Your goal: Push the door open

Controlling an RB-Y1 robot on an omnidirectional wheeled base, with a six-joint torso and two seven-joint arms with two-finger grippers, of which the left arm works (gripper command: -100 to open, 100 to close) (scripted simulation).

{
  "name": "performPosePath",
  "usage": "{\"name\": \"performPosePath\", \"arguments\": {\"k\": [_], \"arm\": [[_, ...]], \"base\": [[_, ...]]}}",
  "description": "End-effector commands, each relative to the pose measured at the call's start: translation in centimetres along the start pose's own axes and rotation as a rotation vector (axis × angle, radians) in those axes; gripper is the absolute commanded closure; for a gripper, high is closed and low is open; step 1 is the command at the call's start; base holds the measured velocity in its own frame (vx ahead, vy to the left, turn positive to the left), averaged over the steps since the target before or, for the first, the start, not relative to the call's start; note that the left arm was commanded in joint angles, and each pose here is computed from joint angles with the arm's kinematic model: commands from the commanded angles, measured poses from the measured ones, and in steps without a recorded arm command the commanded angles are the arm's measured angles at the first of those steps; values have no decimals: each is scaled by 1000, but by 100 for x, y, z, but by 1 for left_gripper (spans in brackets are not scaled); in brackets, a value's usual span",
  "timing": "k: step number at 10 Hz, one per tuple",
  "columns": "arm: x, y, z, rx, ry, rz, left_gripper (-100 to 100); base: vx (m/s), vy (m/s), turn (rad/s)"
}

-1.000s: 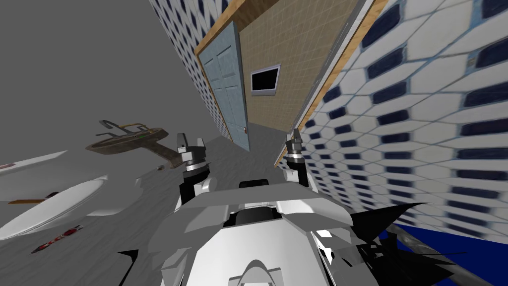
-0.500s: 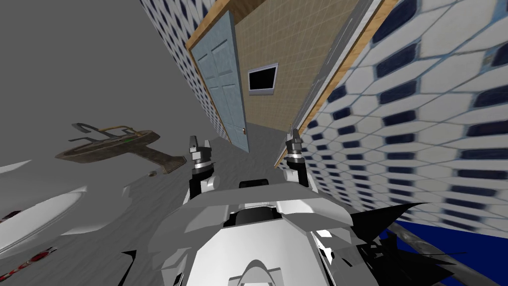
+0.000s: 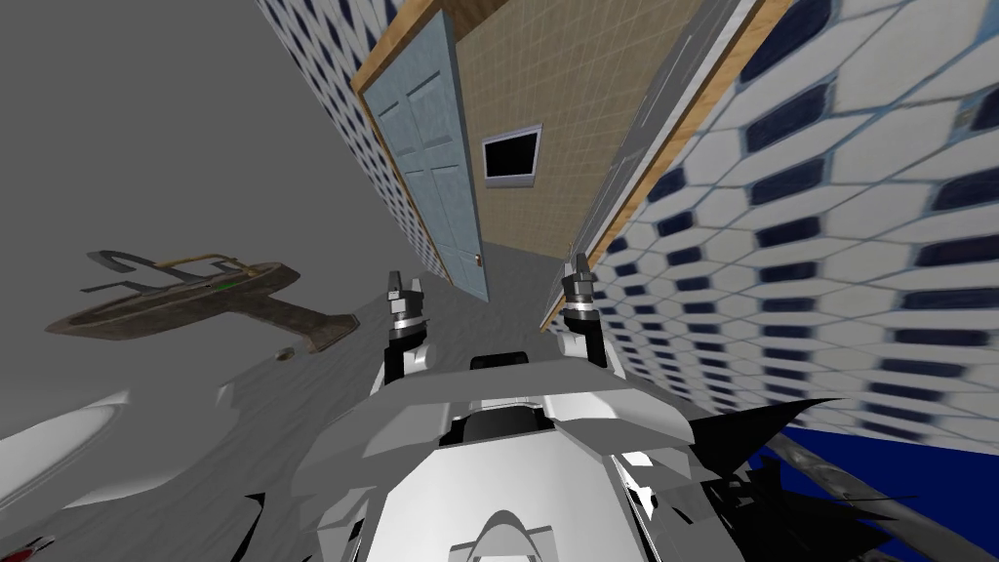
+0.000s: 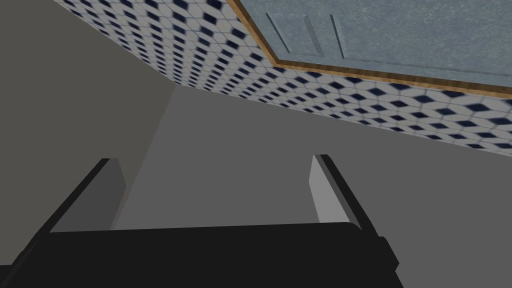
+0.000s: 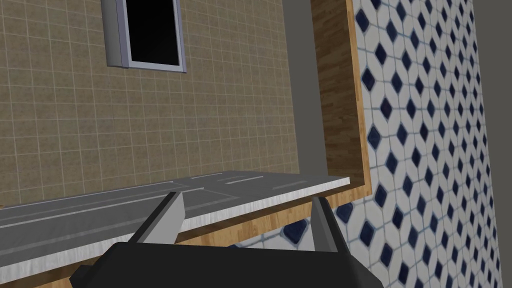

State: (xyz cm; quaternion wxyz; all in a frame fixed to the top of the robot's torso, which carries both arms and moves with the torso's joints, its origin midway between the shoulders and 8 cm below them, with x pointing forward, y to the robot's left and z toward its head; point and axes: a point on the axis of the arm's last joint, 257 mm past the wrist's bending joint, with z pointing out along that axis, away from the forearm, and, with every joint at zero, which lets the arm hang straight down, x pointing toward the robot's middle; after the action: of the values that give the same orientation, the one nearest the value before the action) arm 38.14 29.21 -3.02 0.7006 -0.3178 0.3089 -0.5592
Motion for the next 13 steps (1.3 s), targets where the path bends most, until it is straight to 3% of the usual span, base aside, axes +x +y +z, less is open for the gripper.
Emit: {"name": "performPosePath", "arguments": {"k": [1, 12, 13], "arm": [[29, 102, -2, -13, 7, -6, -100], [316, 960, -153, -137, 63, -53, -100], [316, 960, -153, -137, 63, -53, -100]], "base": [[74, 51, -70], [86, 61, -86], [53, 57, -37]]}}
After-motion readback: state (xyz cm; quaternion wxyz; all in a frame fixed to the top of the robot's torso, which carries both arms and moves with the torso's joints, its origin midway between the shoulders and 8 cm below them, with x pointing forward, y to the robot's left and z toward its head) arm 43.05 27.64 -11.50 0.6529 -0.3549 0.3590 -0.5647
